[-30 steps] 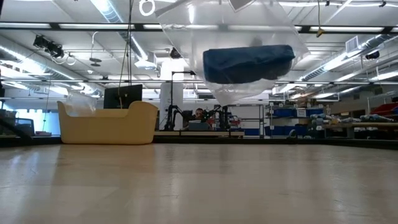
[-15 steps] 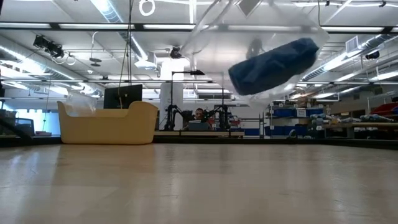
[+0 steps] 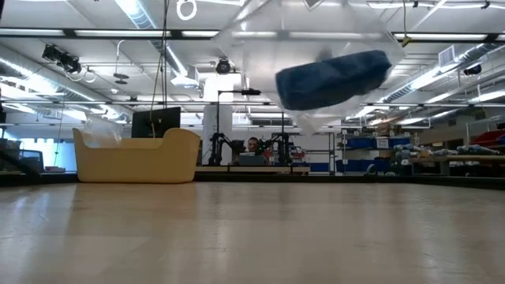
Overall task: Roll bandage
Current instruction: Close the transparent zip bag
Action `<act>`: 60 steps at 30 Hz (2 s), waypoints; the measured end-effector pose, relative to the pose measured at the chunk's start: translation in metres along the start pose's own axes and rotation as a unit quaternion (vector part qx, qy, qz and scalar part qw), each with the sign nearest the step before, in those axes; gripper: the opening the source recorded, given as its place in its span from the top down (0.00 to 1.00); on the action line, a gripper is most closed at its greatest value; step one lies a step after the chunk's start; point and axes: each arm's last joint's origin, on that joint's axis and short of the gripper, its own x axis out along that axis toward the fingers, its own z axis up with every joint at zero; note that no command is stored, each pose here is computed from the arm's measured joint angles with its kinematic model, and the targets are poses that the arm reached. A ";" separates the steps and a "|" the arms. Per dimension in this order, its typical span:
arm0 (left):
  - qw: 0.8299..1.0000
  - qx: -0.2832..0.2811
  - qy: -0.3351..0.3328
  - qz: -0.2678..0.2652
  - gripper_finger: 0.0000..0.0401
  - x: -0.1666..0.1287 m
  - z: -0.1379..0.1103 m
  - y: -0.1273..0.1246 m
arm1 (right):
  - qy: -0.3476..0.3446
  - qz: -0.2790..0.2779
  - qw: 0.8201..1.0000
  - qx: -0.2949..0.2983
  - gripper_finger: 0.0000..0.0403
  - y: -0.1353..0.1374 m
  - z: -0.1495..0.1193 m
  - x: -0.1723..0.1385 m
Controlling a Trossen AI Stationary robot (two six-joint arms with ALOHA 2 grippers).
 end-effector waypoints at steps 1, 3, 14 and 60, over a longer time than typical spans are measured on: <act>1.000 0.000 0.001 -0.001 0.79 0.000 0.000 0.000 | -0.002 0.001 1.000 -0.003 1.00 0.001 0.001 -0.001; 1.000 0.001 0.001 -0.014 0.74 0.001 -0.001 -0.001 | -0.003 0.003 1.000 -0.011 1.00 0.002 0.001 -0.002; 0.998 -0.012 -0.021 -0.057 0.67 0.000 0.004 -0.004 | -0.001 0.007 1.000 -0.026 1.00 0.004 0.001 -0.003; 0.999 0.017 0.047 -0.011 0.95 -0.003 -0.010 -0.003 | -0.008 0.003 1.000 -0.029 1.00 0.004 0.002 -0.002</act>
